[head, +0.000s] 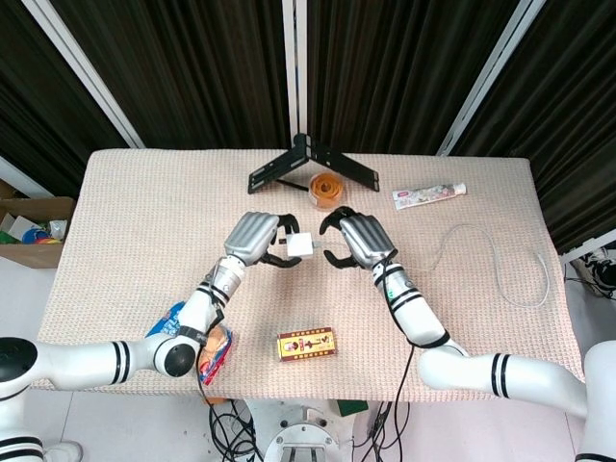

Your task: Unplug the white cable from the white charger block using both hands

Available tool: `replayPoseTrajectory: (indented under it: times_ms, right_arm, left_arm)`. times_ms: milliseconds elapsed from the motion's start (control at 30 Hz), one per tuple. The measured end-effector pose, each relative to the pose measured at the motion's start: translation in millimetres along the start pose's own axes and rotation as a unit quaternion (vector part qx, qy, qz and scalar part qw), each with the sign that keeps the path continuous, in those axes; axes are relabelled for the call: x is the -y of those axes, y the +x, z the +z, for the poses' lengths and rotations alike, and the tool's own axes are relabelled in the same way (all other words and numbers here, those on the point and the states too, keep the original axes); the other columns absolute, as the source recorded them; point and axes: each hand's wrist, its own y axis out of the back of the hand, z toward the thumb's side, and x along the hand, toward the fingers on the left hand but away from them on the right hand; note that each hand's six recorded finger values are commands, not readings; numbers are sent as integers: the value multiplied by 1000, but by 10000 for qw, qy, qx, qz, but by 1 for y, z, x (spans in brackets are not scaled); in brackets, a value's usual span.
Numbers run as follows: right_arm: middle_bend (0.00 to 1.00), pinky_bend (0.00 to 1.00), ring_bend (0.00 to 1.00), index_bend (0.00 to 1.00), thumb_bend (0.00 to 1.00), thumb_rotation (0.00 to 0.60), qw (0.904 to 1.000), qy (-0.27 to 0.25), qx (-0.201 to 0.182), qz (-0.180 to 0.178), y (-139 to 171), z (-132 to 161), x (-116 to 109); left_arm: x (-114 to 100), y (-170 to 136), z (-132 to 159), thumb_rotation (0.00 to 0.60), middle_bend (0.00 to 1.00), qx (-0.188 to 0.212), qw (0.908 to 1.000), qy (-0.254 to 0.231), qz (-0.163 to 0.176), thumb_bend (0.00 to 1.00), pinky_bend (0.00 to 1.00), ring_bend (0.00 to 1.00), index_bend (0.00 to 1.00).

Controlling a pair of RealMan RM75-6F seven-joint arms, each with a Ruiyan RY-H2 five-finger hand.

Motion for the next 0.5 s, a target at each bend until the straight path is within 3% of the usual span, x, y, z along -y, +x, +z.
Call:
replayPoseTrajectory:
  times_ms: [500]
  right_arm:
    - [371,375,174,551,384,600,10000,-66,-15,72,-4,7,5]
  left_arm:
    - [-1,-1,7,504,547,82,10000,11,34,285,670,597,570]
